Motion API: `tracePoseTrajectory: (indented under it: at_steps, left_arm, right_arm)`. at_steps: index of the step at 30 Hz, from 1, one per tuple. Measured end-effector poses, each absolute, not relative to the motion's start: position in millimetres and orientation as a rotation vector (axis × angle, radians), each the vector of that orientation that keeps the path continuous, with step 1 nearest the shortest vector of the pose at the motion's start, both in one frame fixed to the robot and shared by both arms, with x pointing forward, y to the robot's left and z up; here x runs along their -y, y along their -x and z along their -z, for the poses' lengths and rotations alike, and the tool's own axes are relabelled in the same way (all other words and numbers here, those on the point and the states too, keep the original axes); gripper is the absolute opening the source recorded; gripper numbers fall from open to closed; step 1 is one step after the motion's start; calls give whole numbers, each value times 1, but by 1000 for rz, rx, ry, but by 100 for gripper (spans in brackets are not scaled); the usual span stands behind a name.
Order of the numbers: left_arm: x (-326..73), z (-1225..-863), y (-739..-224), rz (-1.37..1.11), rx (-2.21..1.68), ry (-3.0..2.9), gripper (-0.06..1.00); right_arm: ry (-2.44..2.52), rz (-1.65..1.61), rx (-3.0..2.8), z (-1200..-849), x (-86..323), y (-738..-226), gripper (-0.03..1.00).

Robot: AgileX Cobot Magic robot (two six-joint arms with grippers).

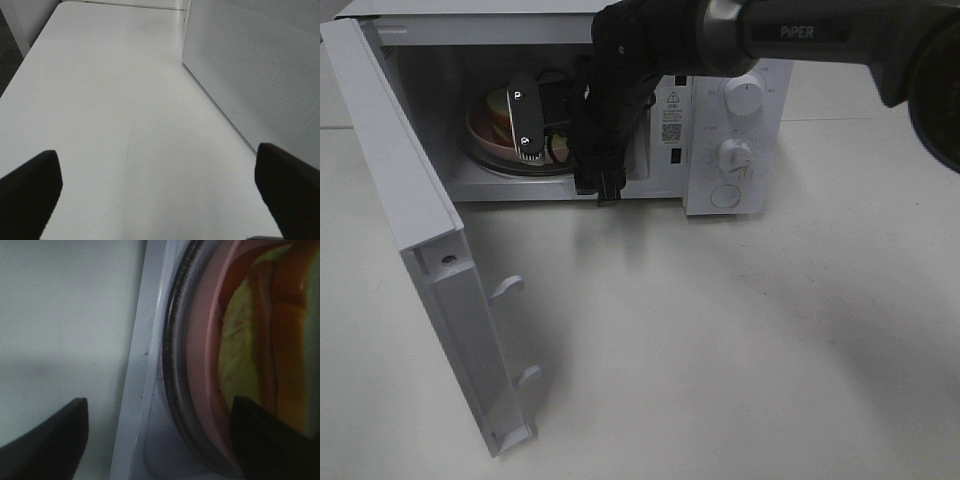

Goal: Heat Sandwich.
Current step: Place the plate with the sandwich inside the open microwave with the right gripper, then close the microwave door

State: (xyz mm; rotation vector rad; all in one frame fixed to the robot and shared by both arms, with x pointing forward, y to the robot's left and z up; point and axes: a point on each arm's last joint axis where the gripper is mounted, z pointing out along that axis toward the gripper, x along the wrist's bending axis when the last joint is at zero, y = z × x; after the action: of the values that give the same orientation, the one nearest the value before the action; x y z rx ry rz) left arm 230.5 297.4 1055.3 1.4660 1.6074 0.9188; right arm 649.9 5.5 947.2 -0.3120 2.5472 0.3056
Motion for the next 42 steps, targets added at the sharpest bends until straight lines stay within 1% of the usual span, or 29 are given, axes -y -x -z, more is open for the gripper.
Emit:
tracePoseTrajectory:
  at_steps: [12, 21, 42]
  left_arm:
    - [-297, -1055, -230, -919, -1607, -1466, 99]
    - [-297, -1055, -230, -919, -1607, -1466, 99]
    - [-297, -1055, -230, -919, -1607, -1466, 99]
  right_arm:
    - [292, -369, -2487, -960, 10, -627, 75]
    - [284, -373, -2507, -965, 34, -595, 75]
    - [105, -437, -2527, -1002, 87, -525, 75]
